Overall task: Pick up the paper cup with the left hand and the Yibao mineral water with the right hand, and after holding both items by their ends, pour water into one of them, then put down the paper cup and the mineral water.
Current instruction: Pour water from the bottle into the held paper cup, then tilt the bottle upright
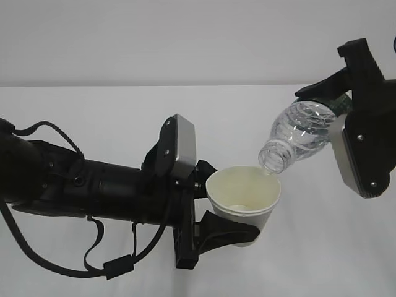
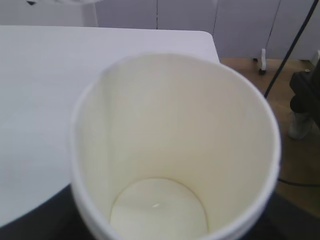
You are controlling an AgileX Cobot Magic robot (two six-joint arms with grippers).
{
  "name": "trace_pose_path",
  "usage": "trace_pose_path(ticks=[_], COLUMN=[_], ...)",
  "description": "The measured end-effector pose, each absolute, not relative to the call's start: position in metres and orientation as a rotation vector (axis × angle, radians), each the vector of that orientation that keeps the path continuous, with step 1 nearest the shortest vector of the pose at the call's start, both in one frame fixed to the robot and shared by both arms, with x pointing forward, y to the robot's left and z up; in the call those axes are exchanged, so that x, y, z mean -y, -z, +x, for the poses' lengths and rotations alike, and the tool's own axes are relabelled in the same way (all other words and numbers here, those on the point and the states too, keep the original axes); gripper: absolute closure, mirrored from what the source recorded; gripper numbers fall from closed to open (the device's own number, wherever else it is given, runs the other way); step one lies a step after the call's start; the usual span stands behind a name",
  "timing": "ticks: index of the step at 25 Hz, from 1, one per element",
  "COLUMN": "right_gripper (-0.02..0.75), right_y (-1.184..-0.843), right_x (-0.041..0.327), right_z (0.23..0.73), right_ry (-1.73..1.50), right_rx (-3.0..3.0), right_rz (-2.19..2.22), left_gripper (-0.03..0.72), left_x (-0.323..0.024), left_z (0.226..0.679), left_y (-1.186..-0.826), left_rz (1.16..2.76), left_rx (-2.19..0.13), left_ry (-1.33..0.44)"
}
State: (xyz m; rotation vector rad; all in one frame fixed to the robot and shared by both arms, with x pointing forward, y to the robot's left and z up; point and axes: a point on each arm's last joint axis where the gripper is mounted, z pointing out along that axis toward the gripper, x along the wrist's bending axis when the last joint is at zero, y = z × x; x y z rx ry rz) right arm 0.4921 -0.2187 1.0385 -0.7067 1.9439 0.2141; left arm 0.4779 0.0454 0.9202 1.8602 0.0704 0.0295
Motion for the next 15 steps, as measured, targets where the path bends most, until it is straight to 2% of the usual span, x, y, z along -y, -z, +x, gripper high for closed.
trace_pose_path(ticks=[15], right_gripper=[0.293], right_y=[-1.0454], right_x=[0.2182], right_z=[0.4947], right_ry=[-0.191], right_rx=[-1.917], right_rz=[-0.734], left_gripper=[0.213], left_x=[-0.0441], left_z=[0.4732], left_y=[-0.9237], left_rz=[1.825], left_rx=[-0.03], left_ry=[0.021])
